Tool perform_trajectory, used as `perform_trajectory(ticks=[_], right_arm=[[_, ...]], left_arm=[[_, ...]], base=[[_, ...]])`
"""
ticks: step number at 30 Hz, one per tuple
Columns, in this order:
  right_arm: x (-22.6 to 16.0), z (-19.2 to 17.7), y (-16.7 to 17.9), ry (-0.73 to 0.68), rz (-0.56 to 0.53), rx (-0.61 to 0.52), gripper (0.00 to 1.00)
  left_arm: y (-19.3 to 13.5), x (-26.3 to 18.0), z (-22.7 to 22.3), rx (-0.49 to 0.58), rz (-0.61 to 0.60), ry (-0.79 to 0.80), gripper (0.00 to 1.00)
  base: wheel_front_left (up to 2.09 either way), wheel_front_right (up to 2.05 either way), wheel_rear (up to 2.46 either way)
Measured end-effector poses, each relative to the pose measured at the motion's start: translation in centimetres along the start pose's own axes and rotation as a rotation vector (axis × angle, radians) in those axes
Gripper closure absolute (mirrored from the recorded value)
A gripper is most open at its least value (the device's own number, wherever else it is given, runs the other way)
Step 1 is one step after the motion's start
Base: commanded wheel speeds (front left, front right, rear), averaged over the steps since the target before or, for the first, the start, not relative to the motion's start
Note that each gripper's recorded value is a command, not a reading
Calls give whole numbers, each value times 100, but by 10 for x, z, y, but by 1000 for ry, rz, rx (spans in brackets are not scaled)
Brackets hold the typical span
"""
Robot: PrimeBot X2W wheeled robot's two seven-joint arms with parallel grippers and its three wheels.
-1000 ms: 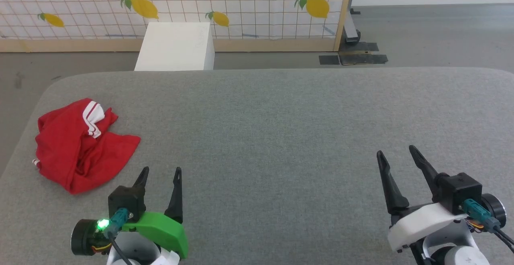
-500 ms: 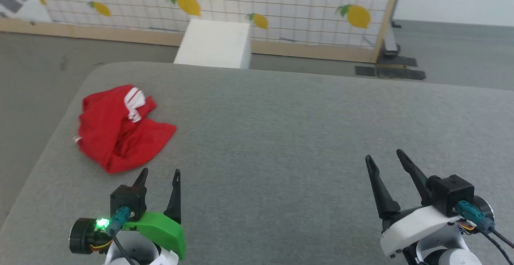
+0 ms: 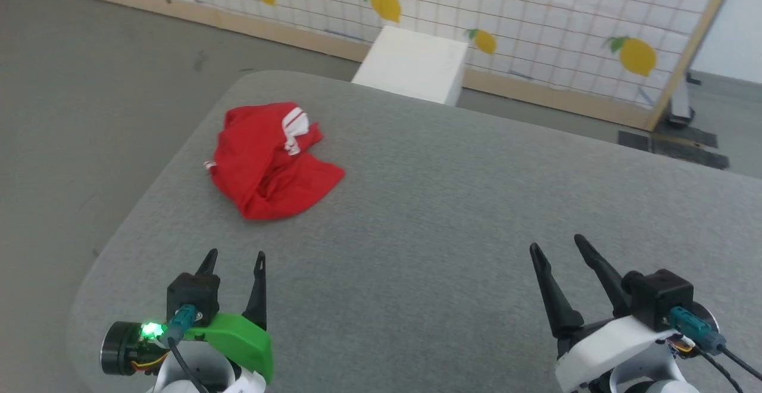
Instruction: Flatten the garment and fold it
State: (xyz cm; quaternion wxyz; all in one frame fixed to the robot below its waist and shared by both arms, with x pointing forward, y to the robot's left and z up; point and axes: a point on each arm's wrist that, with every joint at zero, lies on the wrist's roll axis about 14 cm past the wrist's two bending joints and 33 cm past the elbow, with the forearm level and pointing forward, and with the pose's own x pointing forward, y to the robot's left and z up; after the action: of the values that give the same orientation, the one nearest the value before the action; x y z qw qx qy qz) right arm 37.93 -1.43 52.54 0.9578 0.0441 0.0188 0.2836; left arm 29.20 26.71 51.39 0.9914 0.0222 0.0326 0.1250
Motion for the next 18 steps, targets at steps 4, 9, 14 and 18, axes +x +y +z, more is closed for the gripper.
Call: perform_trajectory(ticks=[4,9,14,18], right_arm=[[4,-3,9,10,29,2,0],[10,-5,17,15,58,6,0],[14,-5,26,17,83,13,0],[16,-6,32,18,101,16,0]], left_arm=[[10,-7,0,3,31,-7,0],[18,-12,-2,3,61,0,0],[26,-17,-3,8,85,2,0],[32,-20,-2,13,100,-1,0]], base=[[0,0,0],[0,0,0],[0,0,0],[0,0,0]])
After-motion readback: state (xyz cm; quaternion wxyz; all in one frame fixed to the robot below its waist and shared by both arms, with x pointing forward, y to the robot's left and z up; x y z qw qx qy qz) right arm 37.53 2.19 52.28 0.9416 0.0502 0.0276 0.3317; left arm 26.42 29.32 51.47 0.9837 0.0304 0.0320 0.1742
